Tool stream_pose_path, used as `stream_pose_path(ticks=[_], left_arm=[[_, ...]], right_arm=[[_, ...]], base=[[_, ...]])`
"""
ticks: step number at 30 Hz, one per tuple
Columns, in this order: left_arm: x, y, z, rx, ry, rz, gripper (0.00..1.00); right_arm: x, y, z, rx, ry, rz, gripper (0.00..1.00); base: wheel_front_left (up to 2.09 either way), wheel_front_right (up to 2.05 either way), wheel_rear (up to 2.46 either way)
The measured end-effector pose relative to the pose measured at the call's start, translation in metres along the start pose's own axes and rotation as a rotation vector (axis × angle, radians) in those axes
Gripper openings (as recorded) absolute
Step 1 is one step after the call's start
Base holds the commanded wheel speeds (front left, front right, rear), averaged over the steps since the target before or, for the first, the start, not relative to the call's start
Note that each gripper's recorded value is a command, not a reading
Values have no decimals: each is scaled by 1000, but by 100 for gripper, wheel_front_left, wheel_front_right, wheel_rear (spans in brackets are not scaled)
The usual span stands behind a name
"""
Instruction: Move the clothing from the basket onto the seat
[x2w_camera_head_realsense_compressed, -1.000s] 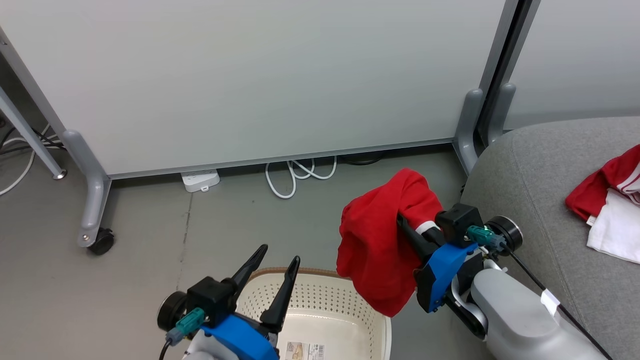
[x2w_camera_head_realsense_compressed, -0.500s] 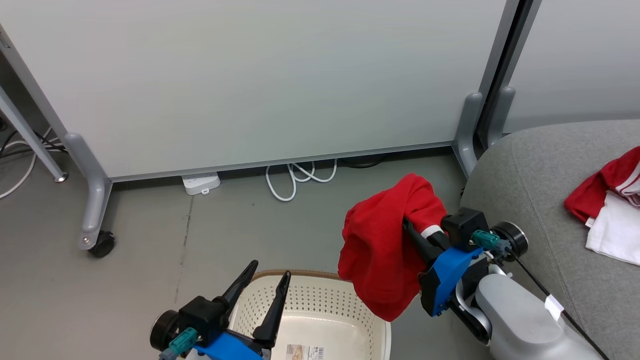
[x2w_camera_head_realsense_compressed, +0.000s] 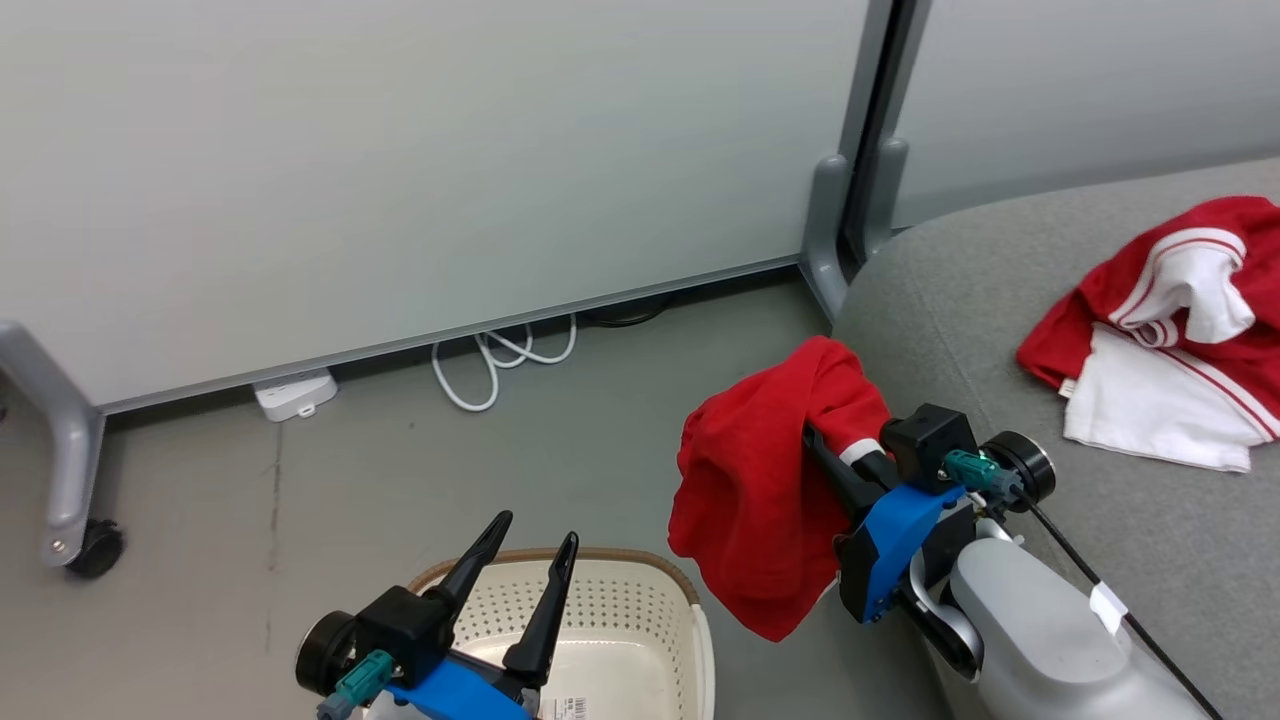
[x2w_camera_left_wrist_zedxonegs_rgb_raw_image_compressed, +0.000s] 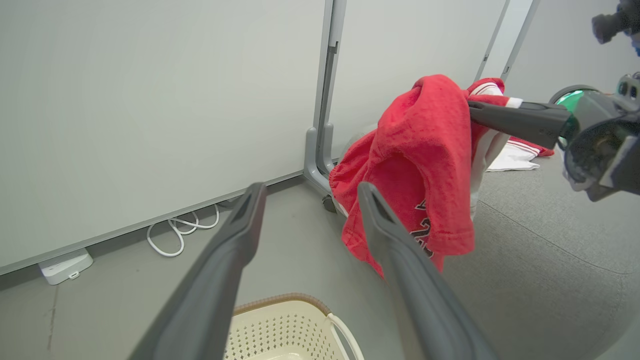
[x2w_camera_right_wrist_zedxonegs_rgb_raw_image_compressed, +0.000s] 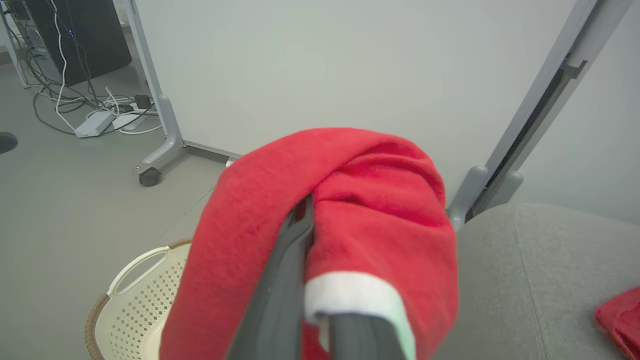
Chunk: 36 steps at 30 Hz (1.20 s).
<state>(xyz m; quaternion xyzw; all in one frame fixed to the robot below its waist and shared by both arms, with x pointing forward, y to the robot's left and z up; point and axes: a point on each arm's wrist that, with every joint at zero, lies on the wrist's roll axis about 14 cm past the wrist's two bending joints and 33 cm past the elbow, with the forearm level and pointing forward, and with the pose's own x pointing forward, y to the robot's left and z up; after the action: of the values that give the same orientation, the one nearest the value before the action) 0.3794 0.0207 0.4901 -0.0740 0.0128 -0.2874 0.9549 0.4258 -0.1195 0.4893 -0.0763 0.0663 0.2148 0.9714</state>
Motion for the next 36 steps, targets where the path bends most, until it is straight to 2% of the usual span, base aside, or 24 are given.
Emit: stream_pose_path(ticks=[13,24,36], left_arm=[[40,-59,-8,-8,18,-203,100],[60,-105,-21,-22,51,-359,100],[69,-116,-30,-29,70,-409,100]], right_arm=[[-59,-58,-18,32,34,-210,0],[-107,-87,-37,70,71,-356,0],[-120,-100,-46,101,82,-422,0]], base=[[0,0,0],[0,0,0],[0,0,0]])
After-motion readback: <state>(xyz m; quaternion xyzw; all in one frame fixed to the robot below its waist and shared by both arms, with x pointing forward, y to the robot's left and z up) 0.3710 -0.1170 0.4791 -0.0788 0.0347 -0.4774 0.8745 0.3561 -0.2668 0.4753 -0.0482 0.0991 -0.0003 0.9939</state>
